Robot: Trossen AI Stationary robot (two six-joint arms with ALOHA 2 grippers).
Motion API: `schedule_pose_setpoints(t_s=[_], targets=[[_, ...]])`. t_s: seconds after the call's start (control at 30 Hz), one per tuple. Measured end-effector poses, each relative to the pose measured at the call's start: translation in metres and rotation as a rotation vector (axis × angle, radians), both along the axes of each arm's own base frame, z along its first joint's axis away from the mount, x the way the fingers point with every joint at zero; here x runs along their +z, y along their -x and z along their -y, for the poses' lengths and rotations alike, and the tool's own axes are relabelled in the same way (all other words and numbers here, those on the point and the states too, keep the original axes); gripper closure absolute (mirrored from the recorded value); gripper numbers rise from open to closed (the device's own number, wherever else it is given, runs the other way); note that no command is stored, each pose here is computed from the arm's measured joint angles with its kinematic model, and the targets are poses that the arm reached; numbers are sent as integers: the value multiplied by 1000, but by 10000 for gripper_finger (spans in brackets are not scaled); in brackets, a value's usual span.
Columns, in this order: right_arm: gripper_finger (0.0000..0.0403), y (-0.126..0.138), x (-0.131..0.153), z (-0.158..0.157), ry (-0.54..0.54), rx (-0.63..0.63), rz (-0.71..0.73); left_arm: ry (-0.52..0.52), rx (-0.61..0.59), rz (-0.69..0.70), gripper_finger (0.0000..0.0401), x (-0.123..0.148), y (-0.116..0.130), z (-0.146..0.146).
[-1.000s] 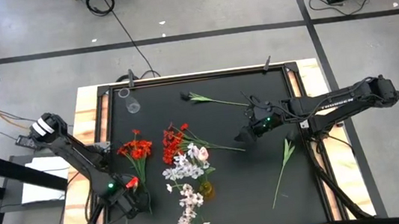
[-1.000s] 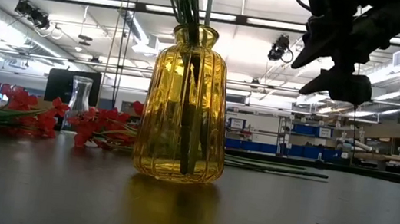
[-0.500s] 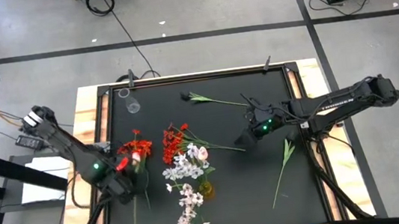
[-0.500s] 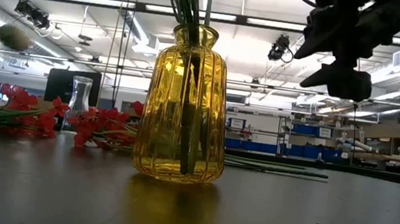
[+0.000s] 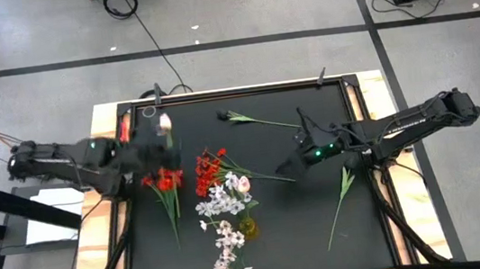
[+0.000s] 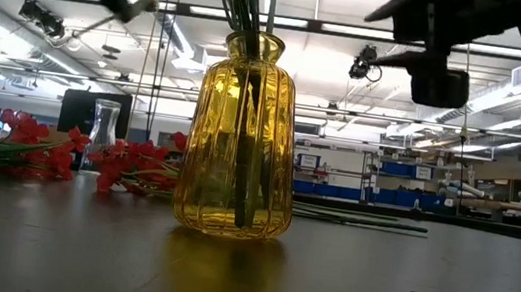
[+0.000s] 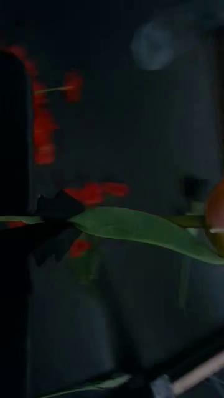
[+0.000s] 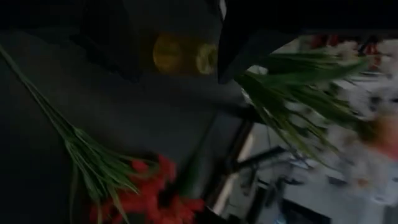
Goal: Sort flowers into vase by color
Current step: Put the pink flower into the yellow vase
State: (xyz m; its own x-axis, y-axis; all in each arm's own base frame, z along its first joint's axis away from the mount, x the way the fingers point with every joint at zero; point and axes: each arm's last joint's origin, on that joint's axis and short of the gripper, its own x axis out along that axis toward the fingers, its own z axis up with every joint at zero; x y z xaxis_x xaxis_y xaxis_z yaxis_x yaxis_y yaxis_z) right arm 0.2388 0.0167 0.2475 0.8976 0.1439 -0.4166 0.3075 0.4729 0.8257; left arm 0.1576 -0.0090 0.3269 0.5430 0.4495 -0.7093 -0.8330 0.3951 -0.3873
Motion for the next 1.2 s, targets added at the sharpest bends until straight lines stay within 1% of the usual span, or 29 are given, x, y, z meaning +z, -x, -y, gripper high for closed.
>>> schedule_pose_setpoints(t_s=[0.1, 0.2, 0.3, 0.4, 0.47, 0.57, 0.6, 0.67, 0.77, 0.87, 0.9, 1.0, 1.2], targets=[[186, -2, 3, 2, 19, -73, 38, -112, -58, 34, 388, 19, -8, -17], [186, -4, 8, 10, 56, -172, 97, -231, -121, 116, 388, 37, -17, -31], [186, -6, 16, 18, 108, -229, 175, -332, -147, 219, 388, 51, -24, -44], [186, -8, 26, 24, 165, -231, 287, -404, -169, 316, 388, 62, -31, -58], [186, -9, 36, 28, 197, -213, 373, -426, -217, 372, 388, 67, -38, -67], [186, -12, 59, 34, 280, -141, 442, -453, -378, 491, 388, 71, -56, -75], [186, -13, 67, 35, 320, -118, 443, -464, -422, 524, 388, 72, -63, -77], [186, -16, 82, 35, 408, -79, 410, -493, -473, 574, 388, 71, -78, -80], [186, -18, 101, 37, 524, -51, 323, -516, -481, 583, 388, 64, -95, -87], [186, -19, 116, 41, 603, -54, 265, -517, -514, 615, 388, 59, -108, -93], [186, -20, 122, 43, 620, -61, 277, -516, -528, 630, 388, 58, -111, -93], [186, -25, 129, 47, 657, -58, 273, -513, -570, 667, 388, 53, -123, -95], [186, -46, 133, 58, 686, -16, 242, -522, -619, 753, 388, 51, -138, -93]])
